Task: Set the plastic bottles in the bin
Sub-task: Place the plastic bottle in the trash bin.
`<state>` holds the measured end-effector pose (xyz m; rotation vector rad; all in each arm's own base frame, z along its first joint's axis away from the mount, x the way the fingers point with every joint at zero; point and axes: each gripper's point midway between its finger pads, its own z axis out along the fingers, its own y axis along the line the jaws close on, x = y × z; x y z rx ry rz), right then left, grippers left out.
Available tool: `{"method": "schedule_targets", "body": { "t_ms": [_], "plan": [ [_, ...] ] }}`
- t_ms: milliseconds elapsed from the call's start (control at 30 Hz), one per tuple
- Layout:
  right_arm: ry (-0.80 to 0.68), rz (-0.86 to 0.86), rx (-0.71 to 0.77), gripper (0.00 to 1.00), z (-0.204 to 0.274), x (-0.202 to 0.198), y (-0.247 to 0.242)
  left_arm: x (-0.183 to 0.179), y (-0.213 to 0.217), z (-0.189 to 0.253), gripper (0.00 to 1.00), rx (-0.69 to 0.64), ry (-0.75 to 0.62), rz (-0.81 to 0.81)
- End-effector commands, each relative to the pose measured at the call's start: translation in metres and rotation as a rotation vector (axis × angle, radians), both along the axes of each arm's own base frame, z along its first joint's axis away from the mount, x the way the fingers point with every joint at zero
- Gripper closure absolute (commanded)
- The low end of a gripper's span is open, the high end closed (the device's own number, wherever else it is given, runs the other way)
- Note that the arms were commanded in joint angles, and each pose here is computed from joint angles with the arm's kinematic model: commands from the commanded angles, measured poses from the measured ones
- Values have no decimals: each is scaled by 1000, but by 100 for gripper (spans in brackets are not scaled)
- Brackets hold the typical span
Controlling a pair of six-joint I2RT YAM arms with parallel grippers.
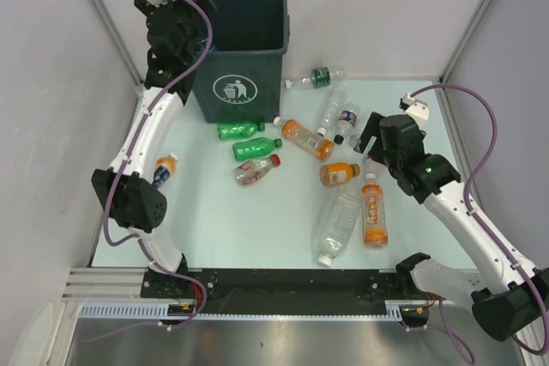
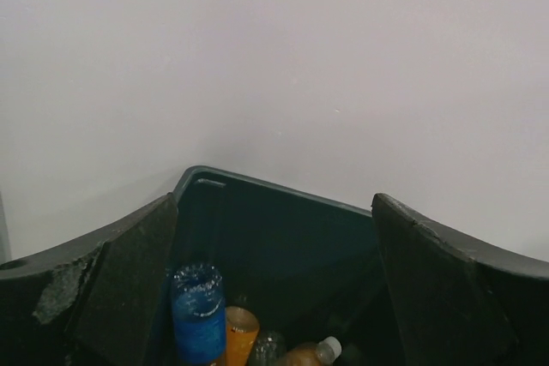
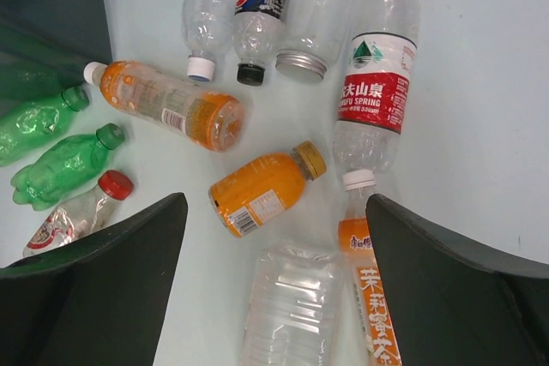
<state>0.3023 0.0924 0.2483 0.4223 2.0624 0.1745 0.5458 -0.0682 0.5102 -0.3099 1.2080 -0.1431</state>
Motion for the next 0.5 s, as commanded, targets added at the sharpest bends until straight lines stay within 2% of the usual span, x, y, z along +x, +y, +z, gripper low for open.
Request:
{"method": "schedule_targets", "body": {
  "t_ms": [0,100,133,200,233,267,333,467],
  "plan": [
    [-1,-7,21,8,3,-5,-2,-55,8,48,0,23,-68,-33],
    [14,-20,16,1,0,-8,-4,-66,12,32,0,31,-14,-35],
    [23,-19,15,0,-2,-9,-4,-82,15,36,0,21,-11,-41],
    [35,-19,13,0,-5,-11,-5,-89,16,12,0,26,50,-47],
    [43,-20,12,0,-7,-12,-5,-109,20,16,0,13,52,-50],
    [45,-20,13,0,-7,-13,-5,-110,21,-6,0,11,101,-48],
    [55,-22,12,0,-8,-16,-6,-126,27,-23,0,-15,155,-34],
    [60,-10,26,0,-8,-19,-3,-169,38,-72,0,-42,284,-19]
  ]
}}
